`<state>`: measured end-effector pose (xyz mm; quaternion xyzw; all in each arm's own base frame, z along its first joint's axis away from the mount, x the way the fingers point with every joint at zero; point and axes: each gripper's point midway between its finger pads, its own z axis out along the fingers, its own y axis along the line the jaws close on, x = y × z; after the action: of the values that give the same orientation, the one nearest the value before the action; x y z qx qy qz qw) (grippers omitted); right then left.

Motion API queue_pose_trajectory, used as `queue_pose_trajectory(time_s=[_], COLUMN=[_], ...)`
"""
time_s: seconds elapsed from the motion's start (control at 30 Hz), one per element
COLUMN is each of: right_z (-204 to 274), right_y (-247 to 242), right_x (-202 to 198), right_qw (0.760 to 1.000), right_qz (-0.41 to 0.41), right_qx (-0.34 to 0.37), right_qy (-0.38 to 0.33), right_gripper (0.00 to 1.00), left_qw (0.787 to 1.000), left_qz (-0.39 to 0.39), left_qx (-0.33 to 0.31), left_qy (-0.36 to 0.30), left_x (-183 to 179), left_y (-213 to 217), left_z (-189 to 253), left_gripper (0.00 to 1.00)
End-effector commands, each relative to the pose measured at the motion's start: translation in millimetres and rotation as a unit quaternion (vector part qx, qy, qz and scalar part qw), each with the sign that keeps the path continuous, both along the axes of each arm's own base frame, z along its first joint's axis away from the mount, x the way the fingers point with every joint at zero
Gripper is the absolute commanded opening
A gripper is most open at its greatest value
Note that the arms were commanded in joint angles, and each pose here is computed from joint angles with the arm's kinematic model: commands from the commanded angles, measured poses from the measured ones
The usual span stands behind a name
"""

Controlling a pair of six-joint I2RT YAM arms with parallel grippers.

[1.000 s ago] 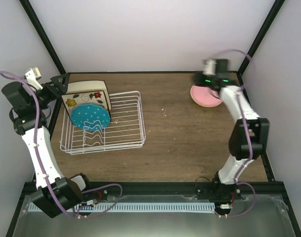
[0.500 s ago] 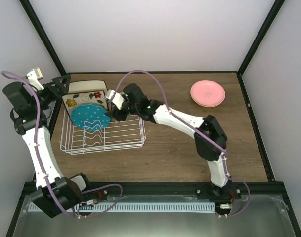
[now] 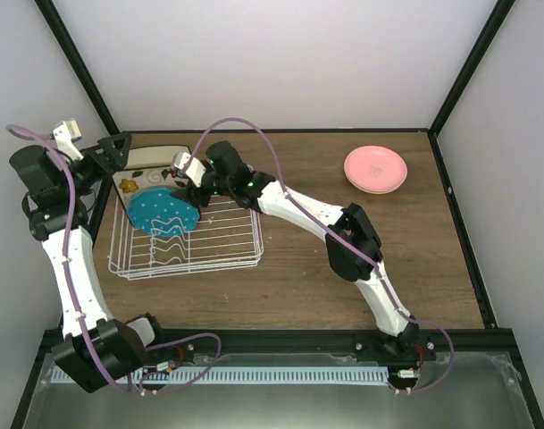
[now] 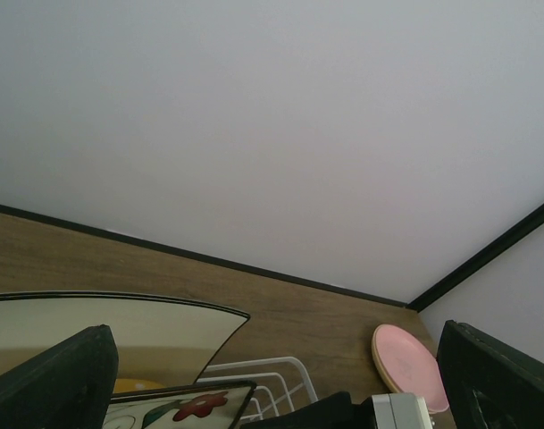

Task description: Unload the plates from the dish rack

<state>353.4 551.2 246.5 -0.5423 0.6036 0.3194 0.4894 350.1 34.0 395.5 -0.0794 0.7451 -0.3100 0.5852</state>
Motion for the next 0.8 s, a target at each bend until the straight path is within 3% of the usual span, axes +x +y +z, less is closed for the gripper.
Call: queue_pose_trajectory(time_s=[0.0,0.33,0.47,0.63,0.77], right_z=[1,-33,-44,-55,-47], right_y=[11,28,32,33,31], right_x=[-10,2,4,0,-5], right_qw=[1.000,0.999,0.999,0.998,0.998], right_qz=[0.023,0.014,0.013,0.011,0.010], right_qx=[0.013,0.015,0.013,0.007,0.016], right_qy=[0.009,0.040,0.050,0.058,0.053], right_gripper=[0.61,0.60,0.54,0.42,0.16], left_qw=[1.000,1.000,1.000,1.000,1.000], left_qz=[-0.002,-0.012,-0.020,-0.023,-0.027], left_qx=[0.000,0.006,0.008,0.008,0.009], left_qy=[-0.007,-0.003,0.002,0.005,0.004], left_x=[0,-2,-3,-3,-3], left_y=[-2,-8,-13,-15,-17], left_z=[1,1,0,-1,-1], left_gripper=[1.00,1.00,1.00,1.00,1.00])
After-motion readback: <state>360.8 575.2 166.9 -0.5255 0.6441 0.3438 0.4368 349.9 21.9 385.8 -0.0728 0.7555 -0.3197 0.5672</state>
